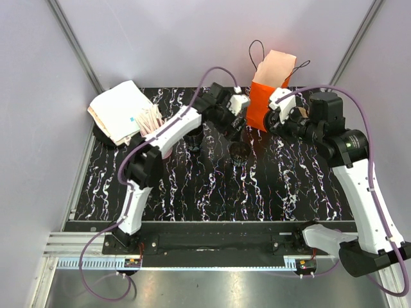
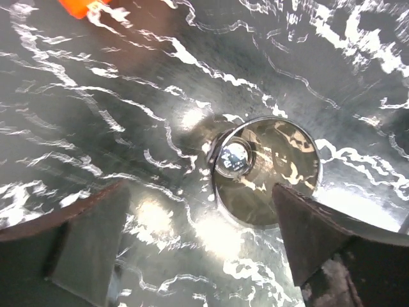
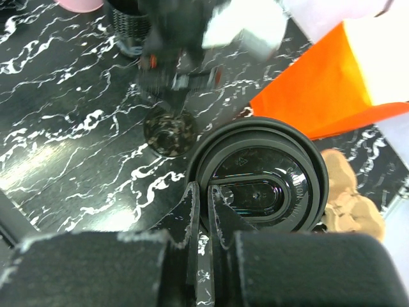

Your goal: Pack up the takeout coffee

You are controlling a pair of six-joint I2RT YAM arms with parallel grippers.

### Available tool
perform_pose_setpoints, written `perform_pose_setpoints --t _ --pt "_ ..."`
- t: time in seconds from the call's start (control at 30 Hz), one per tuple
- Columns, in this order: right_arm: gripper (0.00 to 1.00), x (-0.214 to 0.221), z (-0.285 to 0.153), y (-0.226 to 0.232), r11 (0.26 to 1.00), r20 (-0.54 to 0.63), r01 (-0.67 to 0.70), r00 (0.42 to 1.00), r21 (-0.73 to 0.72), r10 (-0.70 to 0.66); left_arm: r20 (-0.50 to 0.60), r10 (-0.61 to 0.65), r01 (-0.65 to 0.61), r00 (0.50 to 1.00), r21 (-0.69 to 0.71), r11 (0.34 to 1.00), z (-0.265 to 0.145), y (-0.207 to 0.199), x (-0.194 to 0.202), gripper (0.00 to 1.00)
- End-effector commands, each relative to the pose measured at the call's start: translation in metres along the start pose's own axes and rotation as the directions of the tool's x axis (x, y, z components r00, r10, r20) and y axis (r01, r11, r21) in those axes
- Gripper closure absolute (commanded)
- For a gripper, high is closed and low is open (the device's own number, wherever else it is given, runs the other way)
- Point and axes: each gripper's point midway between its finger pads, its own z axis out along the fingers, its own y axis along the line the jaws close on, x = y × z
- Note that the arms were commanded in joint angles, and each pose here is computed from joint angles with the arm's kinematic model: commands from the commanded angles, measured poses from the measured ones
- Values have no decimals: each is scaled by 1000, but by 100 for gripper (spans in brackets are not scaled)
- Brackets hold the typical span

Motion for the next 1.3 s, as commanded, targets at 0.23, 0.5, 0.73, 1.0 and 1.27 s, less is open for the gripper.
perform_pose_setpoints --t 0.23,0.5,0.73,1.0,1.27 --pt "100 17 33 24 977 -43 31 998 -212 -41 257 -116 119 959 3 993 -129 11 -44 1" --pt "100 43 71 38 936 -99 10 994 -352 -47 377 -229 250 897 -6 968 -174 28 -44 1" --pt "100 73 106 53 889 -186 -45 982 -456 -46 432 -218 249 875 -16 968 -200 32 -51 1" --pt "100 94 141 76 853 -229 -53 970 -519 -79 448 -213 250 868 -22 968 -205 31 -51 1" --pt "100 100 169 81 878 -221 -1 968 -479 -119 457 -207 244 865 -24 969 -208 29 -52 1"
